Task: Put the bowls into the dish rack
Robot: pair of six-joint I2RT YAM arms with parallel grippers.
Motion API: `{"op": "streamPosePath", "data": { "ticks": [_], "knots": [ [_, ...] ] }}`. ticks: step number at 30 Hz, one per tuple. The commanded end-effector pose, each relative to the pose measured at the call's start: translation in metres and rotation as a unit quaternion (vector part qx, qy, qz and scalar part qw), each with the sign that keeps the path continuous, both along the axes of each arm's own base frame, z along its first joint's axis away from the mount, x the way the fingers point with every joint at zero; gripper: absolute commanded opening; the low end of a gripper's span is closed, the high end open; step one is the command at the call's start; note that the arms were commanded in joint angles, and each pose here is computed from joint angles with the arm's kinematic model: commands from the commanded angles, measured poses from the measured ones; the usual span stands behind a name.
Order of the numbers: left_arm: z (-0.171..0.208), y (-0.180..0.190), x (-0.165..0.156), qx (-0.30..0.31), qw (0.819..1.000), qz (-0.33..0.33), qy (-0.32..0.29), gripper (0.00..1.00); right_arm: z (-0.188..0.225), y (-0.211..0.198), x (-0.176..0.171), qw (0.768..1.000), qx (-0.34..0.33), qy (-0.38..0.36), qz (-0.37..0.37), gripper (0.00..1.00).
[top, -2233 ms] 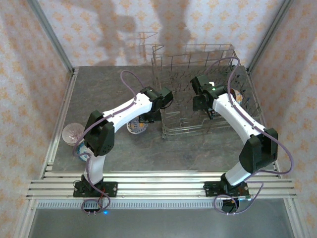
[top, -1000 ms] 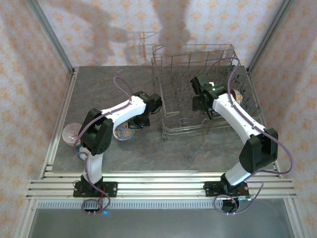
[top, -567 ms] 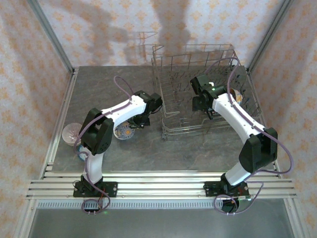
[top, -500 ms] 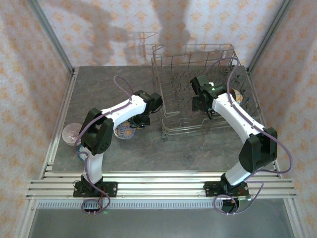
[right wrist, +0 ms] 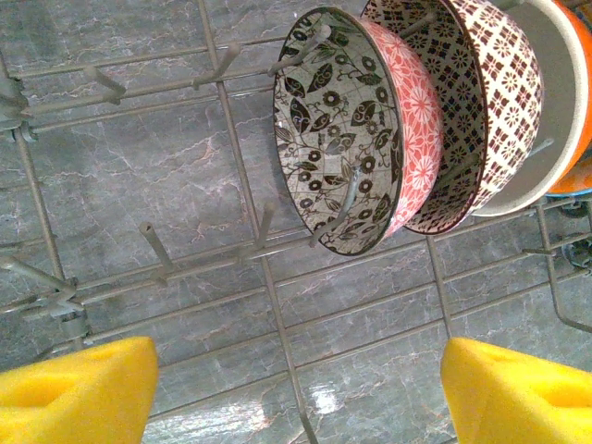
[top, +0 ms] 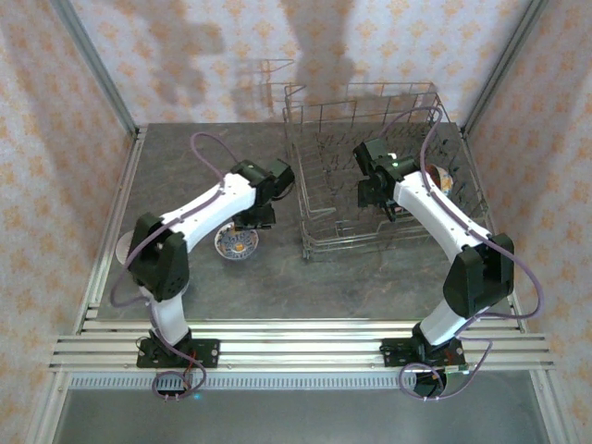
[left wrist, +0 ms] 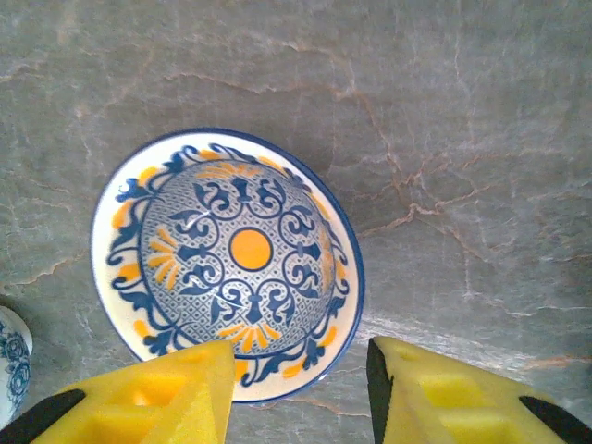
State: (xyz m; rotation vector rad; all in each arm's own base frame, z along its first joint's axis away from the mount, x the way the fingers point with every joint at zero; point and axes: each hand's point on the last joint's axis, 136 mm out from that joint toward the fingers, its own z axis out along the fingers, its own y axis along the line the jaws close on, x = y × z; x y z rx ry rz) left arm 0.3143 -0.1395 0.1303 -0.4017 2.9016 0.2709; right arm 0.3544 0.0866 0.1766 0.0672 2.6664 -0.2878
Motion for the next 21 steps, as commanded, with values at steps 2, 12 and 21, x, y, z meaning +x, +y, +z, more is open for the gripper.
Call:
{"op": "streamPosePath", "data": {
  "ticks": [2,12,21],
  "knots": [
    [0.015,0.035,-0.015,-0.017,1.0,0.019,-0.009,0.45,0.011,-0.002,0.004,1.0,-0.004,-0.005,0.001,0.8],
    [-0.015,0.092,-0.046,-0.102,0.988,0.112,-0.021,0.59,0.008,0.006,0.014,1.0,0.001,0.005,0.007,0.8],
    [-0.056,0.086,-0.044,-0.16,0.98,0.117,-0.002,0.6,0.011,0.013,0.023,1.0,0.006,0.01,0.009,0.79]
  ]
}}
